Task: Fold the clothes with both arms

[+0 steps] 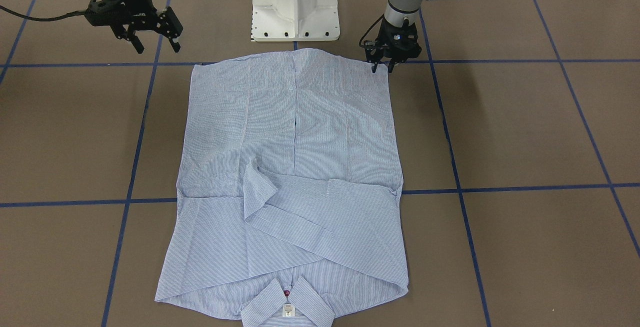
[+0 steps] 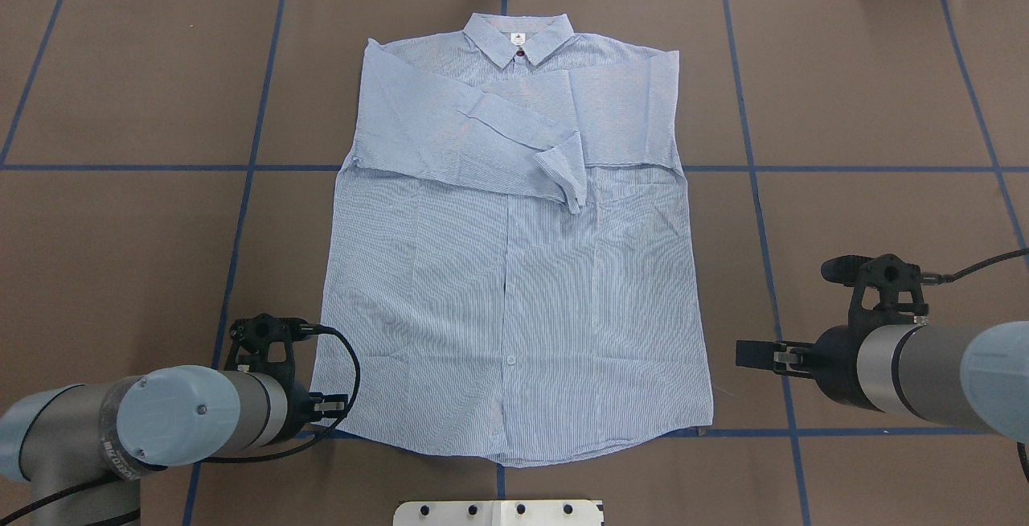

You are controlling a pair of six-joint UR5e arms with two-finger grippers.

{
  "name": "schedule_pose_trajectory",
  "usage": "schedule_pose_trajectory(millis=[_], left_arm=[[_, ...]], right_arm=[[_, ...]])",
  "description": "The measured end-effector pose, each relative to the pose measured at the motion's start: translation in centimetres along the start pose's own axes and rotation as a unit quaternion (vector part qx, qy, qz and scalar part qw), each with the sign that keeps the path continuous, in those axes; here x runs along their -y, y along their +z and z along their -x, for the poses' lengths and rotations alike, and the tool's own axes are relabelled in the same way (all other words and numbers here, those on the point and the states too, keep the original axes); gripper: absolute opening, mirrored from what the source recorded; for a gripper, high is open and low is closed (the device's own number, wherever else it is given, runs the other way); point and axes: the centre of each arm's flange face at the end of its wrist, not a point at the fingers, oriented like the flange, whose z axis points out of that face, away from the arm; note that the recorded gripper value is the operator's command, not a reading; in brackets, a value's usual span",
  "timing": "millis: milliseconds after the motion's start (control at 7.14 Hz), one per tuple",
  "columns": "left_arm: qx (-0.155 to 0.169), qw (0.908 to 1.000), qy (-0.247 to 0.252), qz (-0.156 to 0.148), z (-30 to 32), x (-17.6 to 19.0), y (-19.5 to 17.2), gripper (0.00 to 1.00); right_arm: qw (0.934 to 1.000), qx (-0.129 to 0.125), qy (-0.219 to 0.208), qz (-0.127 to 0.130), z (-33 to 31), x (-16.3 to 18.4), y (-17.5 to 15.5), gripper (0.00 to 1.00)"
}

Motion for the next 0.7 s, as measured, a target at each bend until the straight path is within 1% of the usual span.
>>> schedule_pose_trajectory(millis=[140,700], left_arm=[[-0.001,1.0000,0.000,0.000,-0.14,0.01,-0.07,0.00],[-0.005,1.0000,-0.004,-0.002,-0.36,0.13,-0.51,0.00]], right_arm=[[1.0000,0.000,0.000,0.000,0.00,0.00,-0.01,1.00],[1.0000,0.000,0.000,0.000,0.01,-0.01,-0.01,1.00]])
